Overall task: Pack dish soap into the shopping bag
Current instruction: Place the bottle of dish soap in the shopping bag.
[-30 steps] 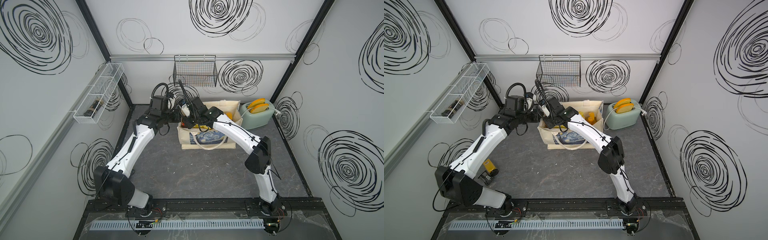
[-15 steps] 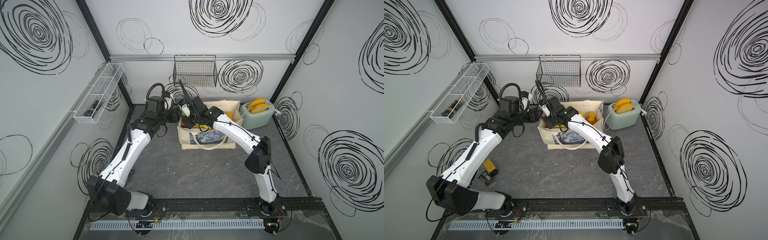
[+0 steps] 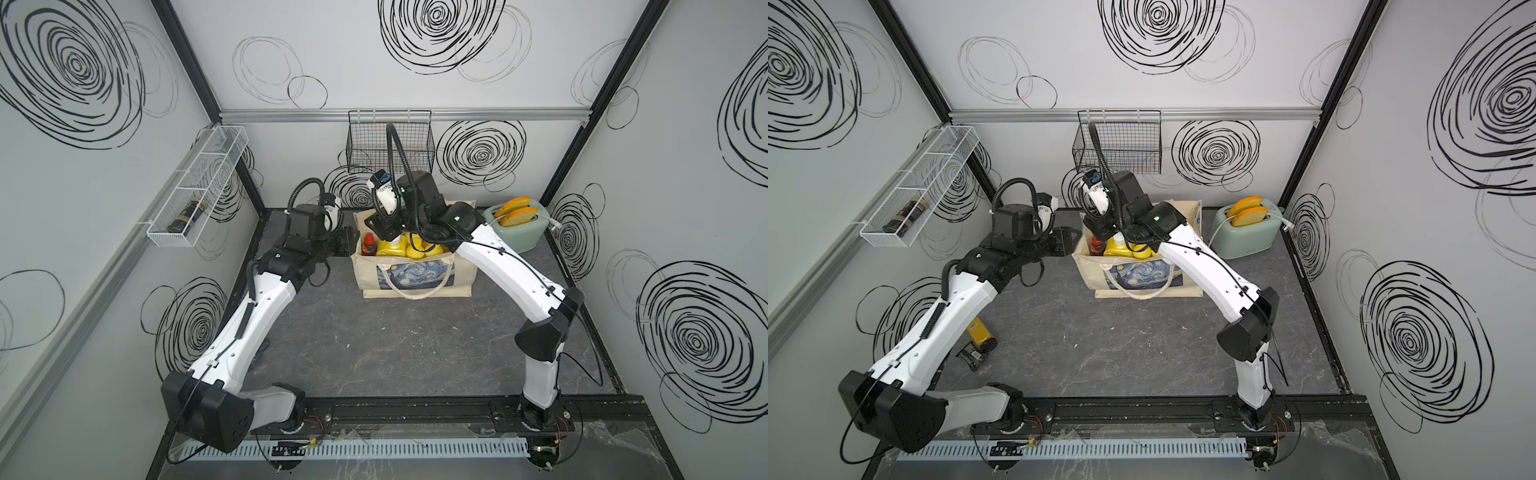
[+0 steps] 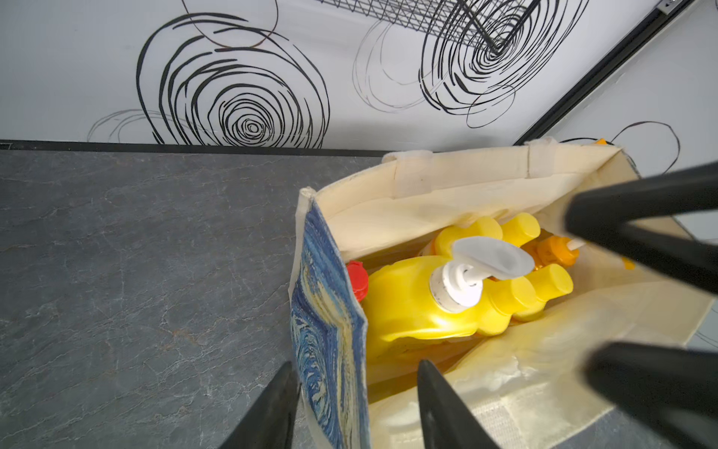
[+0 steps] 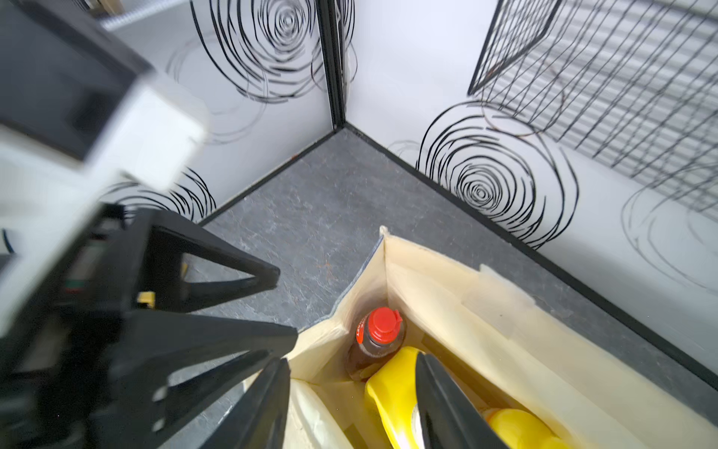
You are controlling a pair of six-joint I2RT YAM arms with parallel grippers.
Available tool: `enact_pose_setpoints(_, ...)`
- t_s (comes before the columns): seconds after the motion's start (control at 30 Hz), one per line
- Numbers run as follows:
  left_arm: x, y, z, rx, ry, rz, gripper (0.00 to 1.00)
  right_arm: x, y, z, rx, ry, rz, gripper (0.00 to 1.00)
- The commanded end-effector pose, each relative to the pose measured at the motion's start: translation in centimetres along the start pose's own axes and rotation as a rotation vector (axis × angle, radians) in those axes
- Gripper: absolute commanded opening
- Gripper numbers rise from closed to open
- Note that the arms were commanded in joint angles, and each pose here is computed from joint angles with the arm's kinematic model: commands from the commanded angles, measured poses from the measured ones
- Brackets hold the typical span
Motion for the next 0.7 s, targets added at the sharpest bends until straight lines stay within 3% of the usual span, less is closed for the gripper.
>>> enact_pose_setpoints(0.0,-0.9,-0.5,0.3,0.012,-0.022,-0.029,0.55,-3.9,-2.9,-0.2,0.0,0.011,-0.104,0.59)
enact_pose_setpoints(0.17,-1.5,-1.5,0.6,0.017,-0.048,-0.03,0.63,-9.0,-4.1,-4.3,0.039,0.133,-0.17,0.62)
enact_pose_setpoints(0.4,-0.2,-1.4,0.7,0.014,-0.053,0.004,0.78,-15.0,-1.2,-16.5,0.249,0.384,-0.186,0.64)
enact_pose_setpoints(0.53,1.0,-1.1,0.4,0.017,-0.062,0.021,0.79,-16.3,1.6,-21.7,0.332,0.489,-0.154,0.64)
enact_pose_setpoints(0.67,1.9,-0.7,-0.4,0.041,-0.077,0.042,0.8,-16.2,3.5,-24.1,0.367,0.523,-0.121,0.61)
Point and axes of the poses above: each gripper's point midway between its finger pads, its own x axis out along the fingers, its own z axis along the line the jaws close on, y = z × x, the point moved 1 cm from there along -x, back along the fingers, and after that the axes turned 12 degrees about x, right-handed, at the moved point
